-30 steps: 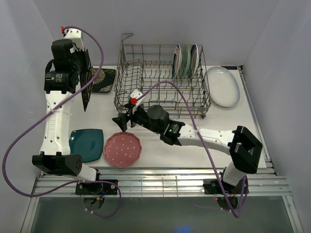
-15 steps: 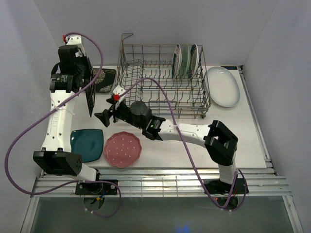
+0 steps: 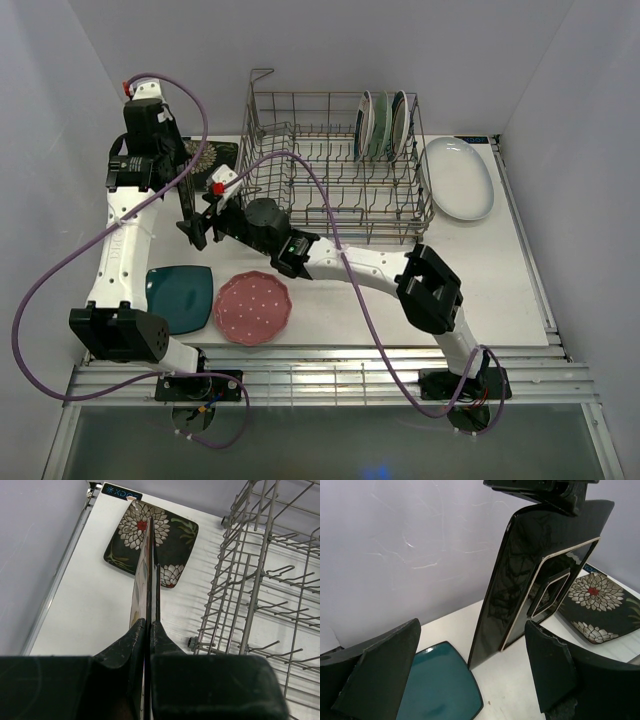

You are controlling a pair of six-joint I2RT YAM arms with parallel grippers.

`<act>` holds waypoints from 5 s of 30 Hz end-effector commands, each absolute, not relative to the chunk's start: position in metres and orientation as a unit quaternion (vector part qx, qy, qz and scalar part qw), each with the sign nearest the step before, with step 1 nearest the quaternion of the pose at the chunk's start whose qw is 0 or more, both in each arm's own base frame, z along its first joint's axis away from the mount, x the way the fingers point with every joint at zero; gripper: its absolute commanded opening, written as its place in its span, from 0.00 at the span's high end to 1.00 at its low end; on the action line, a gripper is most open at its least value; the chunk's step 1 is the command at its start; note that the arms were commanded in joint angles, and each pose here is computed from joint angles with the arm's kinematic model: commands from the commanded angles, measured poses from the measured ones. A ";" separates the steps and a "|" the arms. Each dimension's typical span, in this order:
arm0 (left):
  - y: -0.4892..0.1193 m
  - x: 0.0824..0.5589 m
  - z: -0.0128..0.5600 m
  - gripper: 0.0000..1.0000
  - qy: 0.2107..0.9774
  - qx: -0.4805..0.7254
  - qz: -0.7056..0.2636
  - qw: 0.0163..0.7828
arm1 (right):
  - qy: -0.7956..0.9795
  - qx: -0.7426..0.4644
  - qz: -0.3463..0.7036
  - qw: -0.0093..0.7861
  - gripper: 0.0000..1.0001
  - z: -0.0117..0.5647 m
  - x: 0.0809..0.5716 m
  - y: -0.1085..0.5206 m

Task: Load the plates into the dish rack
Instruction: Pick up the plate from the corner of the board, then insert the plate into the dish rack.

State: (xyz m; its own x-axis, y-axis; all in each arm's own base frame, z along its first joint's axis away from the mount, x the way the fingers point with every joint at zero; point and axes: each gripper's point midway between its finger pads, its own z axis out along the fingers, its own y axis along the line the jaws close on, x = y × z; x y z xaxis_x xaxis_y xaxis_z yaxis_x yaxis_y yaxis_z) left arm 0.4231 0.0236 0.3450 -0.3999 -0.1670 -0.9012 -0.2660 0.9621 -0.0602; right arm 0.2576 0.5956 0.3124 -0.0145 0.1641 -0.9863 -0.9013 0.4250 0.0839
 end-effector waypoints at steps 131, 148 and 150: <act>0.046 0.345 0.478 0.08 0.632 -0.205 0.024 0.747 | 0.507 -0.028 0.303 0.806 0.92 0.424 0.358 0.547; 0.057 0.333 0.434 0.02 0.639 -0.187 0.076 0.743 | 0.455 0.000 0.331 0.827 0.92 0.514 0.334 0.504; 0.057 0.332 0.428 0.02 0.641 -0.186 0.078 0.741 | 0.447 0.006 0.335 0.829 0.92 0.525 0.331 0.498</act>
State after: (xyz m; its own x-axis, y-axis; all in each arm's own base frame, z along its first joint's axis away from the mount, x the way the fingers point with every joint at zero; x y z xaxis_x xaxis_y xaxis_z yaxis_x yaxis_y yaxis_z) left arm 0.3430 0.0512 0.4163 0.1124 -0.1436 -0.9832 -0.3393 0.9245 -0.1739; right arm 0.3691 0.5771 0.2946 0.1645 0.0848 -0.9827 -0.5054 0.8628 -0.0101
